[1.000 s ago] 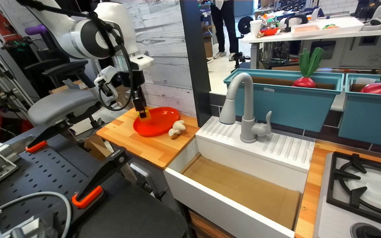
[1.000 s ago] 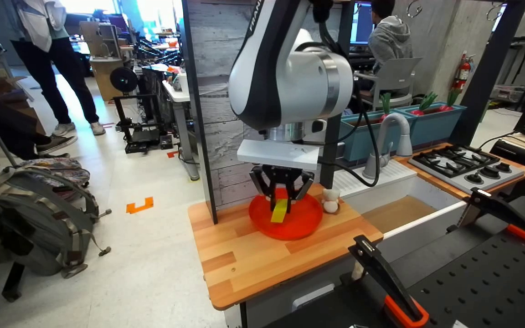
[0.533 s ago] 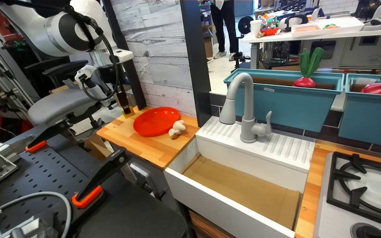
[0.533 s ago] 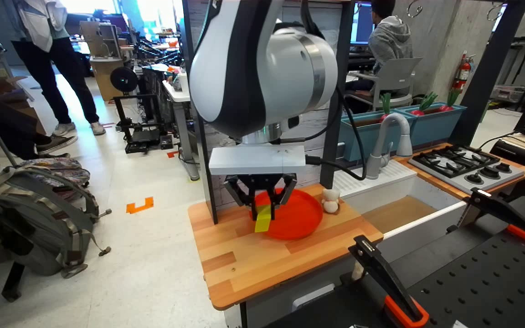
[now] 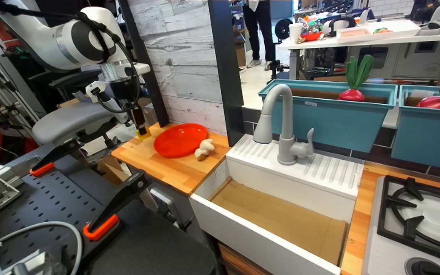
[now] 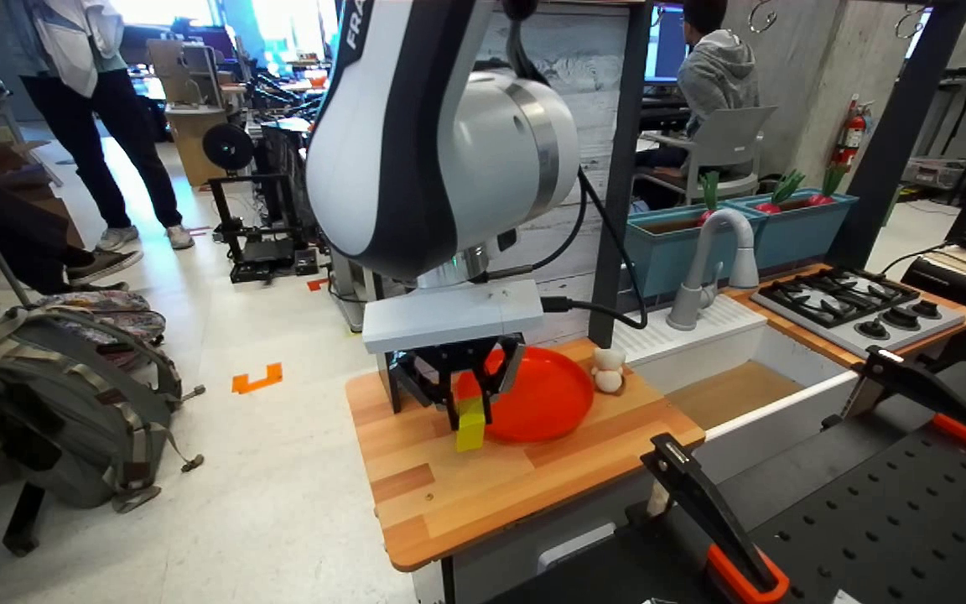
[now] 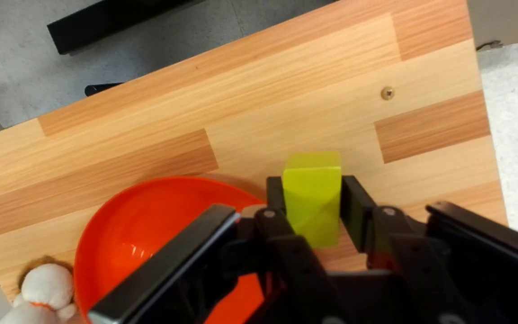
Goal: Move the teddy bear to the right
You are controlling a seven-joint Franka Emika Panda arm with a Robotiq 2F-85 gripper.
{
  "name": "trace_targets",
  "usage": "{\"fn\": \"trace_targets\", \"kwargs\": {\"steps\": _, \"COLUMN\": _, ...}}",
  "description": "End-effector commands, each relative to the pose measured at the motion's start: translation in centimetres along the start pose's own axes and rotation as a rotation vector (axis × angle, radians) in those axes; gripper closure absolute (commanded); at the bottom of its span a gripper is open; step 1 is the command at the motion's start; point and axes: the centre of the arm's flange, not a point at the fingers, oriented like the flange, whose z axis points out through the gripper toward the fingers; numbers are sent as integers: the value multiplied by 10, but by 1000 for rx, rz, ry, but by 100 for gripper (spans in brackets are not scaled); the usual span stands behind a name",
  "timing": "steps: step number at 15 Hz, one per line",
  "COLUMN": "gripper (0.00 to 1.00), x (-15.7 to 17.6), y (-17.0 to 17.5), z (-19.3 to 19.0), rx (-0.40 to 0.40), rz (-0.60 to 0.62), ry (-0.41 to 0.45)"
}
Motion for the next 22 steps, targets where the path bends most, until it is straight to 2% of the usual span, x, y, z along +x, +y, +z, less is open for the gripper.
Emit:
{"fn": "trace_targets", "kwargs": {"steps": 1, "gripper": 90, "x": 17, "y": -23, "z": 19, "rx": -43, "rz": -73, "ry": -27}}
{"fn": "trace_targets", "kwargs": {"steps": 5, "gripper": 90, "x": 21, "y": -36, "z": 33, "rx": -72, "rz": -114, "ry": -41}}
{"fn": "trace_targets", "kwargs": {"steps": 6, "gripper": 73, "x": 21, "y": -38, "z": 35, "rx": -79, "rz": -117, "ry": -46}}
{"fn": "trace_targets", "kwargs": {"steps": 7, "gripper": 40, "x": 23, "y": -39, "z": 33, "rx": -91, "rz": -122, "ry": -53}}
{"fn": "trace_targets", "kwargs": {"steps": 9, "gripper": 38, "x": 25, "y": -40, "z": 32, "rx": -94, "rz": -125, "ry": -62}}
{"fn": "trace_targets", "kwargs": {"steps": 14, "gripper": 2, "x": 29, "y": -40, "z": 28, "rx": -89, "rz": -129, "ry": -62}}
{"fn": "trace_targets", "kwargs": {"steps": 21, "gripper": 0, "x": 0, "y": -23, "z": -18, "rx": -42, "rz": -164, "ry": -29}}
{"fn": "trace_targets", "kwargs": {"steps": 22, "gripper": 0, "x": 18, "y": -38, "z": 6, "rx": -50, "rz": -136, "ry": -44}}
